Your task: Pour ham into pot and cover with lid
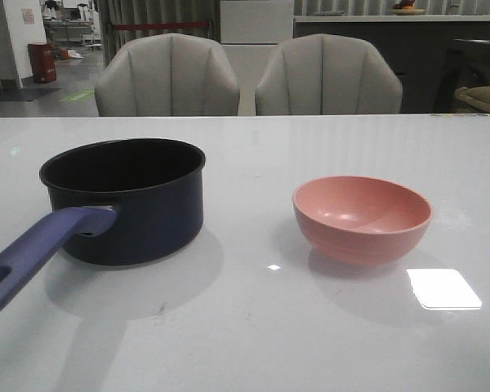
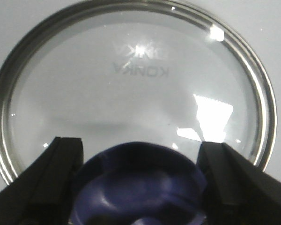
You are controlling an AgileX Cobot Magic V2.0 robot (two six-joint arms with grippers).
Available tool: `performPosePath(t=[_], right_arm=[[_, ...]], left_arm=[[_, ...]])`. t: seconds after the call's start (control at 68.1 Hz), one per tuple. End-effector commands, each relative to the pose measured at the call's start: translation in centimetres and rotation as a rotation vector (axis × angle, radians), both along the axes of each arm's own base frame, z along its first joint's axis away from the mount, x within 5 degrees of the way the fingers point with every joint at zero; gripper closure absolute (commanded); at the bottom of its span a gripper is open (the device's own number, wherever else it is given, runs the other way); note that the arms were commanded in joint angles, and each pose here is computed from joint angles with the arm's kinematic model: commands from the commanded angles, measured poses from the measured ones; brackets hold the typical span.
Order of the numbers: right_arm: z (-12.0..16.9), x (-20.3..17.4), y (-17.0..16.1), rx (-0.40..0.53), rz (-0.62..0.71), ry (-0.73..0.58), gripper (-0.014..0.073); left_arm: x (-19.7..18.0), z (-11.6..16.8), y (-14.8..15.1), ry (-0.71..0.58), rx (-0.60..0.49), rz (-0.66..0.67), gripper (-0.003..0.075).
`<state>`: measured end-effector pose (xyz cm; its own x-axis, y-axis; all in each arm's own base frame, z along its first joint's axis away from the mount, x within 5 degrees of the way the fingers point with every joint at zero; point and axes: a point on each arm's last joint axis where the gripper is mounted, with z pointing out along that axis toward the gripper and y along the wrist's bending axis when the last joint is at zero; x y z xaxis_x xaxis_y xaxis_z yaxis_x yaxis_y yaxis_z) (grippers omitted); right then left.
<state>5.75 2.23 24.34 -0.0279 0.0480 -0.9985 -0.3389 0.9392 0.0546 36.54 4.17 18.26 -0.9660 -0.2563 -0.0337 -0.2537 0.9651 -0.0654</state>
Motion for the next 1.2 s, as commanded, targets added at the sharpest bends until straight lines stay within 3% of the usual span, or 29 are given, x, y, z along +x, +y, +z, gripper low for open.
performPosePath(t=[0.0, 0.25, 0.735, 0.955, 1.19], right_arm=[[1.5, 0.1, -0.3, 0.023, -0.03, -0.089, 0.0436], [1.5, 0.1, -0.3, 0.023, -0.03, -0.089, 0.0436], [1.5, 0.1, -0.3, 0.023, -0.03, -0.089, 0.0436], [1.5, 0.1, -0.3, 0.023, -0.03, -0.089, 0.0436], [1.5, 0.1, -0.3, 0.023, -0.03, -0.089, 0.0436]], left_arm=[[0.2, 2.5, -0.2, -0.082, -0.004, 0.003, 0.0438], [0.2, 2.5, -0.2, -0.084, -0.009, 0.006, 0.0515], [0.1, 6.0, -0.3, -0.2, 0.01, -0.023, 0.0515], [0.2, 11.1, -1.4, -0.352, -0.007, -0.084, 0.0516], [0.4, 17.0, -6.2, -0.465, -0.024, -0.244, 0.0516]])
